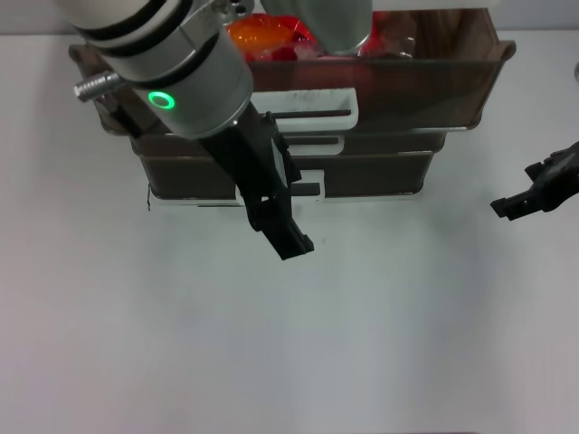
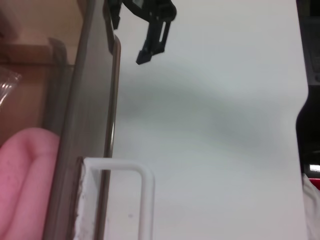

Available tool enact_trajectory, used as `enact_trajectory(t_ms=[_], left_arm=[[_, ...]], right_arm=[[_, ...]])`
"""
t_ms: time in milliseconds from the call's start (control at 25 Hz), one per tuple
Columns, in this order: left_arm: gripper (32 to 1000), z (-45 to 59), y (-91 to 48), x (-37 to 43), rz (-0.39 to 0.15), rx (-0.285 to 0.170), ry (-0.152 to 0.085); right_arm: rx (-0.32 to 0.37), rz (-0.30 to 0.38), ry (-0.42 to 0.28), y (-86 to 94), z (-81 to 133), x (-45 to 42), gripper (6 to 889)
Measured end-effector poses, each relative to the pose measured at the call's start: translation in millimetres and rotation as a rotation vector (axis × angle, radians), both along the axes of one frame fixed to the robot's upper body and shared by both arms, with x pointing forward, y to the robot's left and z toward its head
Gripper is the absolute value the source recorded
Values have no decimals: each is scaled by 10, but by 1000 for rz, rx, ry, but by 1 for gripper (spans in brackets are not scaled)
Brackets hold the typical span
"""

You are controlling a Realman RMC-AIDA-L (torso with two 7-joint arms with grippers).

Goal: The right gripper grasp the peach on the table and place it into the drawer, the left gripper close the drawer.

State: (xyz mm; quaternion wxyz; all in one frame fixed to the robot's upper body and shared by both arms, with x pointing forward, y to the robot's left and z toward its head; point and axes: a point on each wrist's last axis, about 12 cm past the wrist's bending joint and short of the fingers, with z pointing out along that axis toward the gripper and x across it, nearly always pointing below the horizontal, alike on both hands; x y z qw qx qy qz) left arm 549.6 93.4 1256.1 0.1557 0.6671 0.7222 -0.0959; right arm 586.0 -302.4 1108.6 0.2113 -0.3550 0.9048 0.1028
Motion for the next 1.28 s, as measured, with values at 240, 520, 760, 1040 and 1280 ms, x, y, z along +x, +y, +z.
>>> enact_trajectory(t_ms=[240,520,760,1040,1280], left_arm=[[884,-9,55,151,32,-11,-27],[884,-67,121,310,78,-10,-52],[884,-108,176,397,116,-4,-67],[884,-112,169,370,106,-4,-53],[884,-108,166,370,105,-3,-54]], right_arm=[[6,9,4,53,-10,38,826],[12,9,-1,85,-20,68,826],[45,11,-13,130,8,92,826],[56,5,-20,123,13,95,826],[53,5,-25,132,12,103,826]])
